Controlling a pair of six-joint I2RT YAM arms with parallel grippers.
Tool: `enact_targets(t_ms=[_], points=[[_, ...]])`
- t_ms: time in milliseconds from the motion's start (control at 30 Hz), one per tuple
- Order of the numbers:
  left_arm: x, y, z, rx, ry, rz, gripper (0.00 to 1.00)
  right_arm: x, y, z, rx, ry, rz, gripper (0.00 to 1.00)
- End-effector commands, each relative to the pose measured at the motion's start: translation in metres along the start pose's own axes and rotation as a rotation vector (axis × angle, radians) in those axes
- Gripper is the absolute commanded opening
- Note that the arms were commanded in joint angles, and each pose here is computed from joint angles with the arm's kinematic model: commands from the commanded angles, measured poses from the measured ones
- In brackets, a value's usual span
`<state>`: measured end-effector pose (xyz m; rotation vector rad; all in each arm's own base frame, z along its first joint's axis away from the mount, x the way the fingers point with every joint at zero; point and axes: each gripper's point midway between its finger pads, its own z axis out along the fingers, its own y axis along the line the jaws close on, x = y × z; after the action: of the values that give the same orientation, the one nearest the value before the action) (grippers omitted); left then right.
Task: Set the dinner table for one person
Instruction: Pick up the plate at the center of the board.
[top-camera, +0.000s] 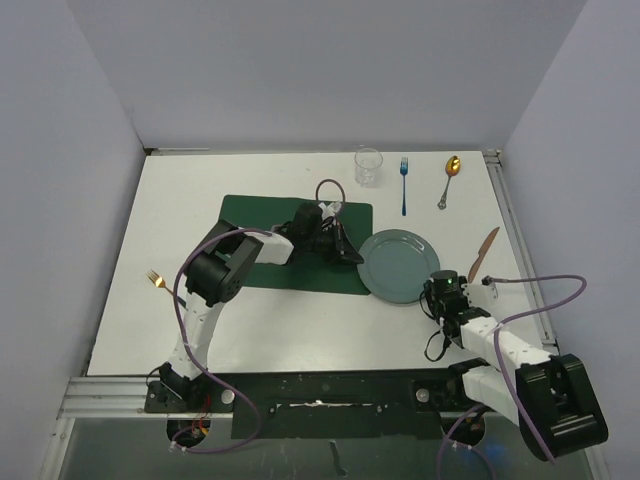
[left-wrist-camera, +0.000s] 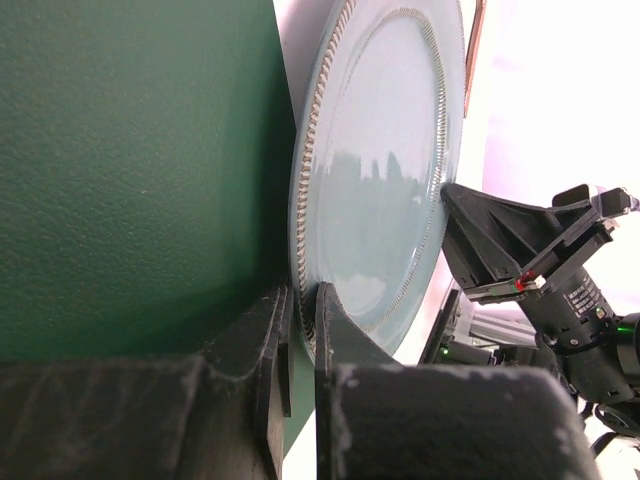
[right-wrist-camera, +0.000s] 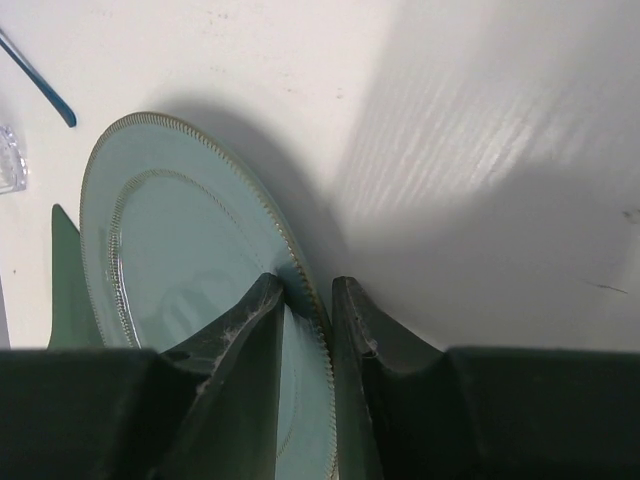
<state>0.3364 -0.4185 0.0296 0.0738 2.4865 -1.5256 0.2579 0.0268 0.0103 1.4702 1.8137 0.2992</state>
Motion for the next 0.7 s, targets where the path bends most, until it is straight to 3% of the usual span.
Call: enact_targets(t_ms=[0, 233, 667], points=[[0.018, -0.016, 0.004, 0.033, 0.070, 0.097, 0.00, 0.027, -0.035, 0.001, 0.117, 0.132, -0.116, 0.00], [0.019, -0.012, 0.005, 0.023, 0.069, 0.092, 0.00, 0.029, -0.026, -0.002, 0.027, 0.143, -0.126, 0.00], [0.011, -0.023, -0.001, 0.037, 0.011, 0.096, 0.00, -0.001, 0.014, -0.025, -0.135, 0.048, -0.216, 0.00]])
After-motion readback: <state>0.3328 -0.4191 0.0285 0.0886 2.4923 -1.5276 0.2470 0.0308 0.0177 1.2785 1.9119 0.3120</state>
